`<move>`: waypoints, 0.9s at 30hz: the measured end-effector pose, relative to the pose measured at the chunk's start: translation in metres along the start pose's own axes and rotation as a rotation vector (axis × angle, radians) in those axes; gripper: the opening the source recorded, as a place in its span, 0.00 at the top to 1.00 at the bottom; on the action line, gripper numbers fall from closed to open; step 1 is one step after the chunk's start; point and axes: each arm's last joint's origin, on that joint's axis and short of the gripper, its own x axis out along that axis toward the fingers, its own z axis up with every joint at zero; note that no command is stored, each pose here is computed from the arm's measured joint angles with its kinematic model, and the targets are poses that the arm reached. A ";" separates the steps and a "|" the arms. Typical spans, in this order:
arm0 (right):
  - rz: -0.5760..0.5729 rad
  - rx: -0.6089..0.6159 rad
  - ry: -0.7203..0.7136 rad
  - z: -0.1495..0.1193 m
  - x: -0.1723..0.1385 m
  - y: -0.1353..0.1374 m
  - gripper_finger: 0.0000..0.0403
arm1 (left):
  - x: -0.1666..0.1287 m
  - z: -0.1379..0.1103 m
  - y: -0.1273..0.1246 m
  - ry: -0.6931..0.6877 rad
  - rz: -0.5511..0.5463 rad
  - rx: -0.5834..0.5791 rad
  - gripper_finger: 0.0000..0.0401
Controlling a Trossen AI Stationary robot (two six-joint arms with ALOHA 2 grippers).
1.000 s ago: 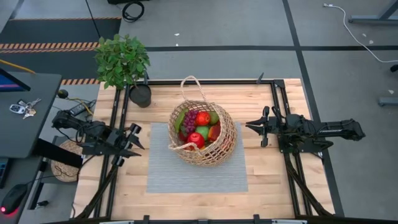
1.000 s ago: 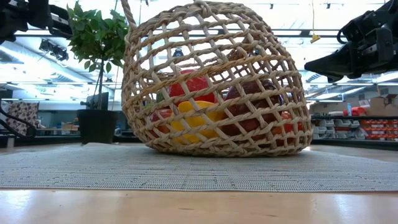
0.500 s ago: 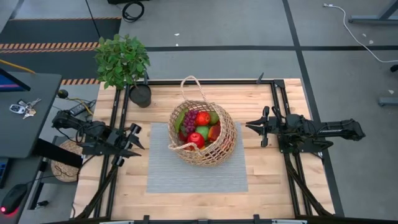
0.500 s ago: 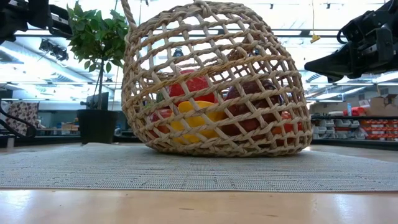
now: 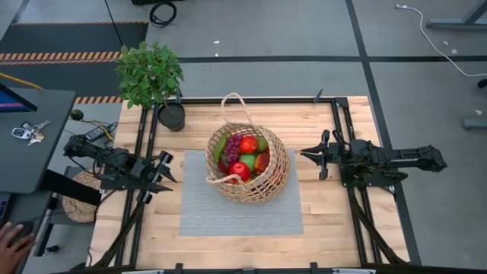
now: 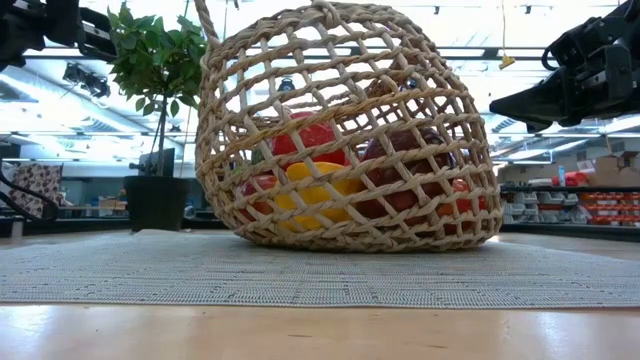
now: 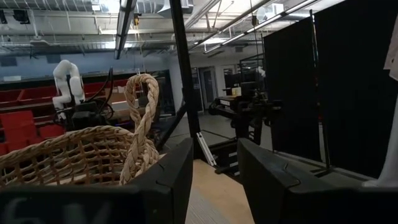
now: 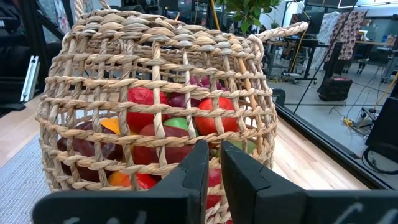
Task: Build produce basket
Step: Return to Home Position
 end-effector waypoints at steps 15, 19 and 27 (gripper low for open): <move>-0.001 0.000 0.000 0.000 0.000 0.000 0.88 | 0.000 0.000 0.000 0.000 0.000 0.000 0.67; 0.000 0.000 0.000 0.000 0.000 0.000 0.88 | 0.000 0.000 0.000 0.000 0.000 0.000 0.66; 0.000 0.000 0.000 0.000 0.000 0.000 0.88 | 0.000 0.000 0.000 0.000 0.000 0.000 0.65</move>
